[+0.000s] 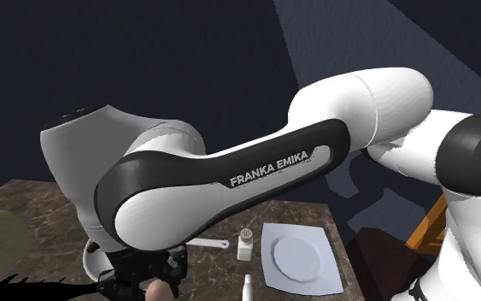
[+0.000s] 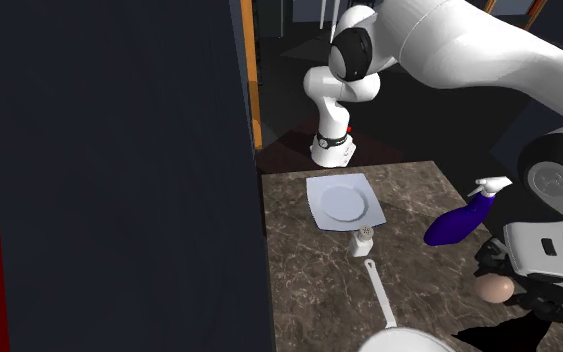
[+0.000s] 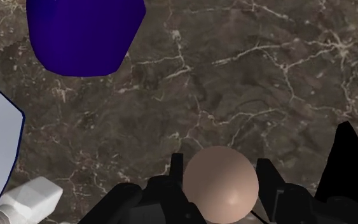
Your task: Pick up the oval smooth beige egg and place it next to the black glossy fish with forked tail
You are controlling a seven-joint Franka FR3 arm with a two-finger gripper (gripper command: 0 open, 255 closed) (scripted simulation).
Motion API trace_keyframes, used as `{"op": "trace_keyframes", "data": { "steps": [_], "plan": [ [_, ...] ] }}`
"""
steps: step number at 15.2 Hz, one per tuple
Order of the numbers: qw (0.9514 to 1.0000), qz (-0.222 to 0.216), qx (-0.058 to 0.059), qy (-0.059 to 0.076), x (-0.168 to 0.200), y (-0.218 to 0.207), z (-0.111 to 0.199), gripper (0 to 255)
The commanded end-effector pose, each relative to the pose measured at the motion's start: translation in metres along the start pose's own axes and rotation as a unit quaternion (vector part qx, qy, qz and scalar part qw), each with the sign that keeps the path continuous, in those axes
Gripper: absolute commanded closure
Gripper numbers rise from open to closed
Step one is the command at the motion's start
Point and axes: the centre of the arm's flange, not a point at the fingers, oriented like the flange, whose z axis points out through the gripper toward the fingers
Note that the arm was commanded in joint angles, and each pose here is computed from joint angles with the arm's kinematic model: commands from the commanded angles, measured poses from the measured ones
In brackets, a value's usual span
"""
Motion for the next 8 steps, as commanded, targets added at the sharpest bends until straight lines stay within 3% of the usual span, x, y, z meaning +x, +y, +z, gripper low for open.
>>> {"op": "trace_keyframes", "data": {
  "steps": [1,8],
  "plan": [
    [1.0000,0.000,-0.002,-0.001,0.004,-0.002,0.015,255],
    [1.0000,0.000,-0.002,-0.001,0.010,-0.006,0.051,255]
  ]
}}
